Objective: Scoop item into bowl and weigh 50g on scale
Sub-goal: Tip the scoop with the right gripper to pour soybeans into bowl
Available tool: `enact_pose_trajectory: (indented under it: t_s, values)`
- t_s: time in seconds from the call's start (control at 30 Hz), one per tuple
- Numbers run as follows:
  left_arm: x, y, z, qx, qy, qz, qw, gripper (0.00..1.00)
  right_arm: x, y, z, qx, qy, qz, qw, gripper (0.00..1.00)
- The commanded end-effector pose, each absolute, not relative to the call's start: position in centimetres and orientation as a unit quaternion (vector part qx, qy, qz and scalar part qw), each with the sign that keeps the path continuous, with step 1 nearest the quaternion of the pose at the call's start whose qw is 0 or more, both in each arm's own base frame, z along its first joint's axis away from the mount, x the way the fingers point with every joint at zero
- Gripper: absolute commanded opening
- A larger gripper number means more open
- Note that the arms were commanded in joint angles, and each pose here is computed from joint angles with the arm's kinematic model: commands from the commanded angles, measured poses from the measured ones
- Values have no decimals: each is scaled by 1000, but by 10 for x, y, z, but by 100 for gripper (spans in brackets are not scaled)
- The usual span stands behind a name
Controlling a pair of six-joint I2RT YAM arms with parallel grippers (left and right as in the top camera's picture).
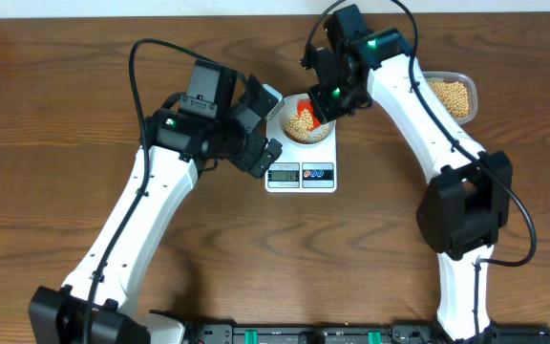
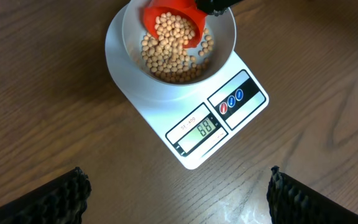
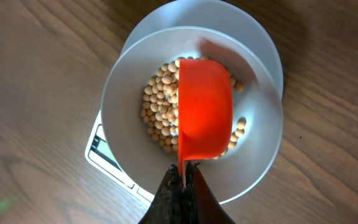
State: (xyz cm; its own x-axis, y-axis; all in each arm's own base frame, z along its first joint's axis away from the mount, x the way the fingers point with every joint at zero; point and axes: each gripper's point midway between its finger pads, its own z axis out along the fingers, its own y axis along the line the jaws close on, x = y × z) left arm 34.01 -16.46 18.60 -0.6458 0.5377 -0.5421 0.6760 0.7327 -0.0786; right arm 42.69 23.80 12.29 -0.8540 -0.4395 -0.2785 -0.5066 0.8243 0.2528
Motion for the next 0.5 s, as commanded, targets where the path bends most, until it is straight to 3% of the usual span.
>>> enact_pose_trajectory:
  t_s: [0.0, 0.47]
  values:
    - [339, -166, 180, 336, 899, -147, 241, 93, 431, 235, 137, -252, 950, 131, 128, 1]
    - [339, -166, 180, 336, 899, -147, 241, 93, 432, 234, 135, -260, 952, 88, 137, 1]
